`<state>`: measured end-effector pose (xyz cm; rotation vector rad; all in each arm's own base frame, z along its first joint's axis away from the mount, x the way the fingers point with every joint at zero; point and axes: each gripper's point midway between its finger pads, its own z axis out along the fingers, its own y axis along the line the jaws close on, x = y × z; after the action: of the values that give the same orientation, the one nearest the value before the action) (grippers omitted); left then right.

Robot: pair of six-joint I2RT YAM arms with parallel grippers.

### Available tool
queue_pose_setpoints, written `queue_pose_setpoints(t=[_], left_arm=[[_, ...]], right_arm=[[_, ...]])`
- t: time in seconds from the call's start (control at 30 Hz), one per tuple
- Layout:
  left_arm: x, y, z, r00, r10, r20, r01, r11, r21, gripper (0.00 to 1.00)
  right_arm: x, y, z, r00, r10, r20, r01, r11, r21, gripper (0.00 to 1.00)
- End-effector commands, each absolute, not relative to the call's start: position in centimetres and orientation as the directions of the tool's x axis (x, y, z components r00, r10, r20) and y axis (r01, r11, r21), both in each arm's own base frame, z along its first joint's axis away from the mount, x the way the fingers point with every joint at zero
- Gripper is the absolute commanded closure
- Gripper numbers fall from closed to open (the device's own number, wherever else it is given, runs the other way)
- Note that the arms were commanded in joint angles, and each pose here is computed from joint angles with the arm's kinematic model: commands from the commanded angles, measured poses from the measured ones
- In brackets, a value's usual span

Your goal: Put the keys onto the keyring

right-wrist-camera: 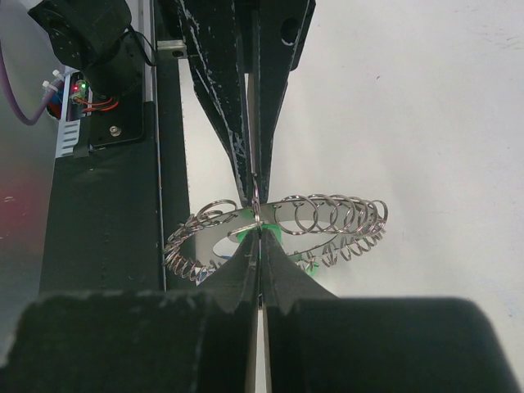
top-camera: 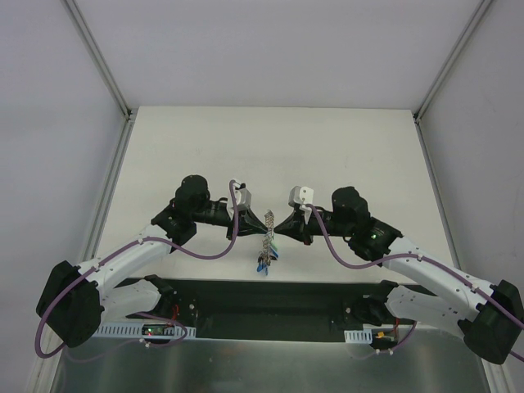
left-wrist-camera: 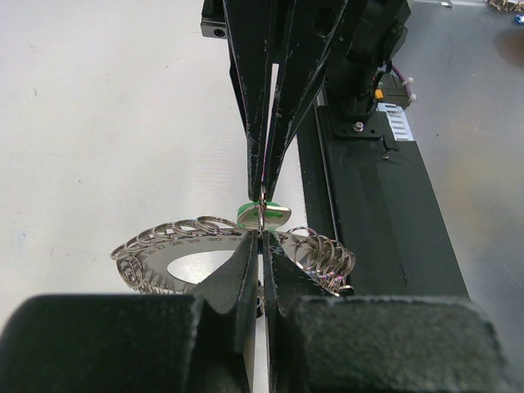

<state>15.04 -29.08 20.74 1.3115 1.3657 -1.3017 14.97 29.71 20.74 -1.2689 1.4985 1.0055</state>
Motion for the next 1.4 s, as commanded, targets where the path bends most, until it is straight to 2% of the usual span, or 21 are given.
queue_pose_setpoints(t=[0.0,1.37], left_arm=[[15.0,-29.7,23.3,-0.052,0.092,-0.994,0.991,-0.122,-0.063,1.00],[15.4,-30.1,22.2,-0.130,0.172,-0.977,0.984,-0.100,-0.148,1.00]], right_arm=[[15.2,30.4,24.9,0.031,-0.161,-0.987,-0.992,0.113,-0.050,0.99],[14.8,30.1,25.0,0.110,-0.227,-0.968,-0.981,0.132,-0.142,0.99]])
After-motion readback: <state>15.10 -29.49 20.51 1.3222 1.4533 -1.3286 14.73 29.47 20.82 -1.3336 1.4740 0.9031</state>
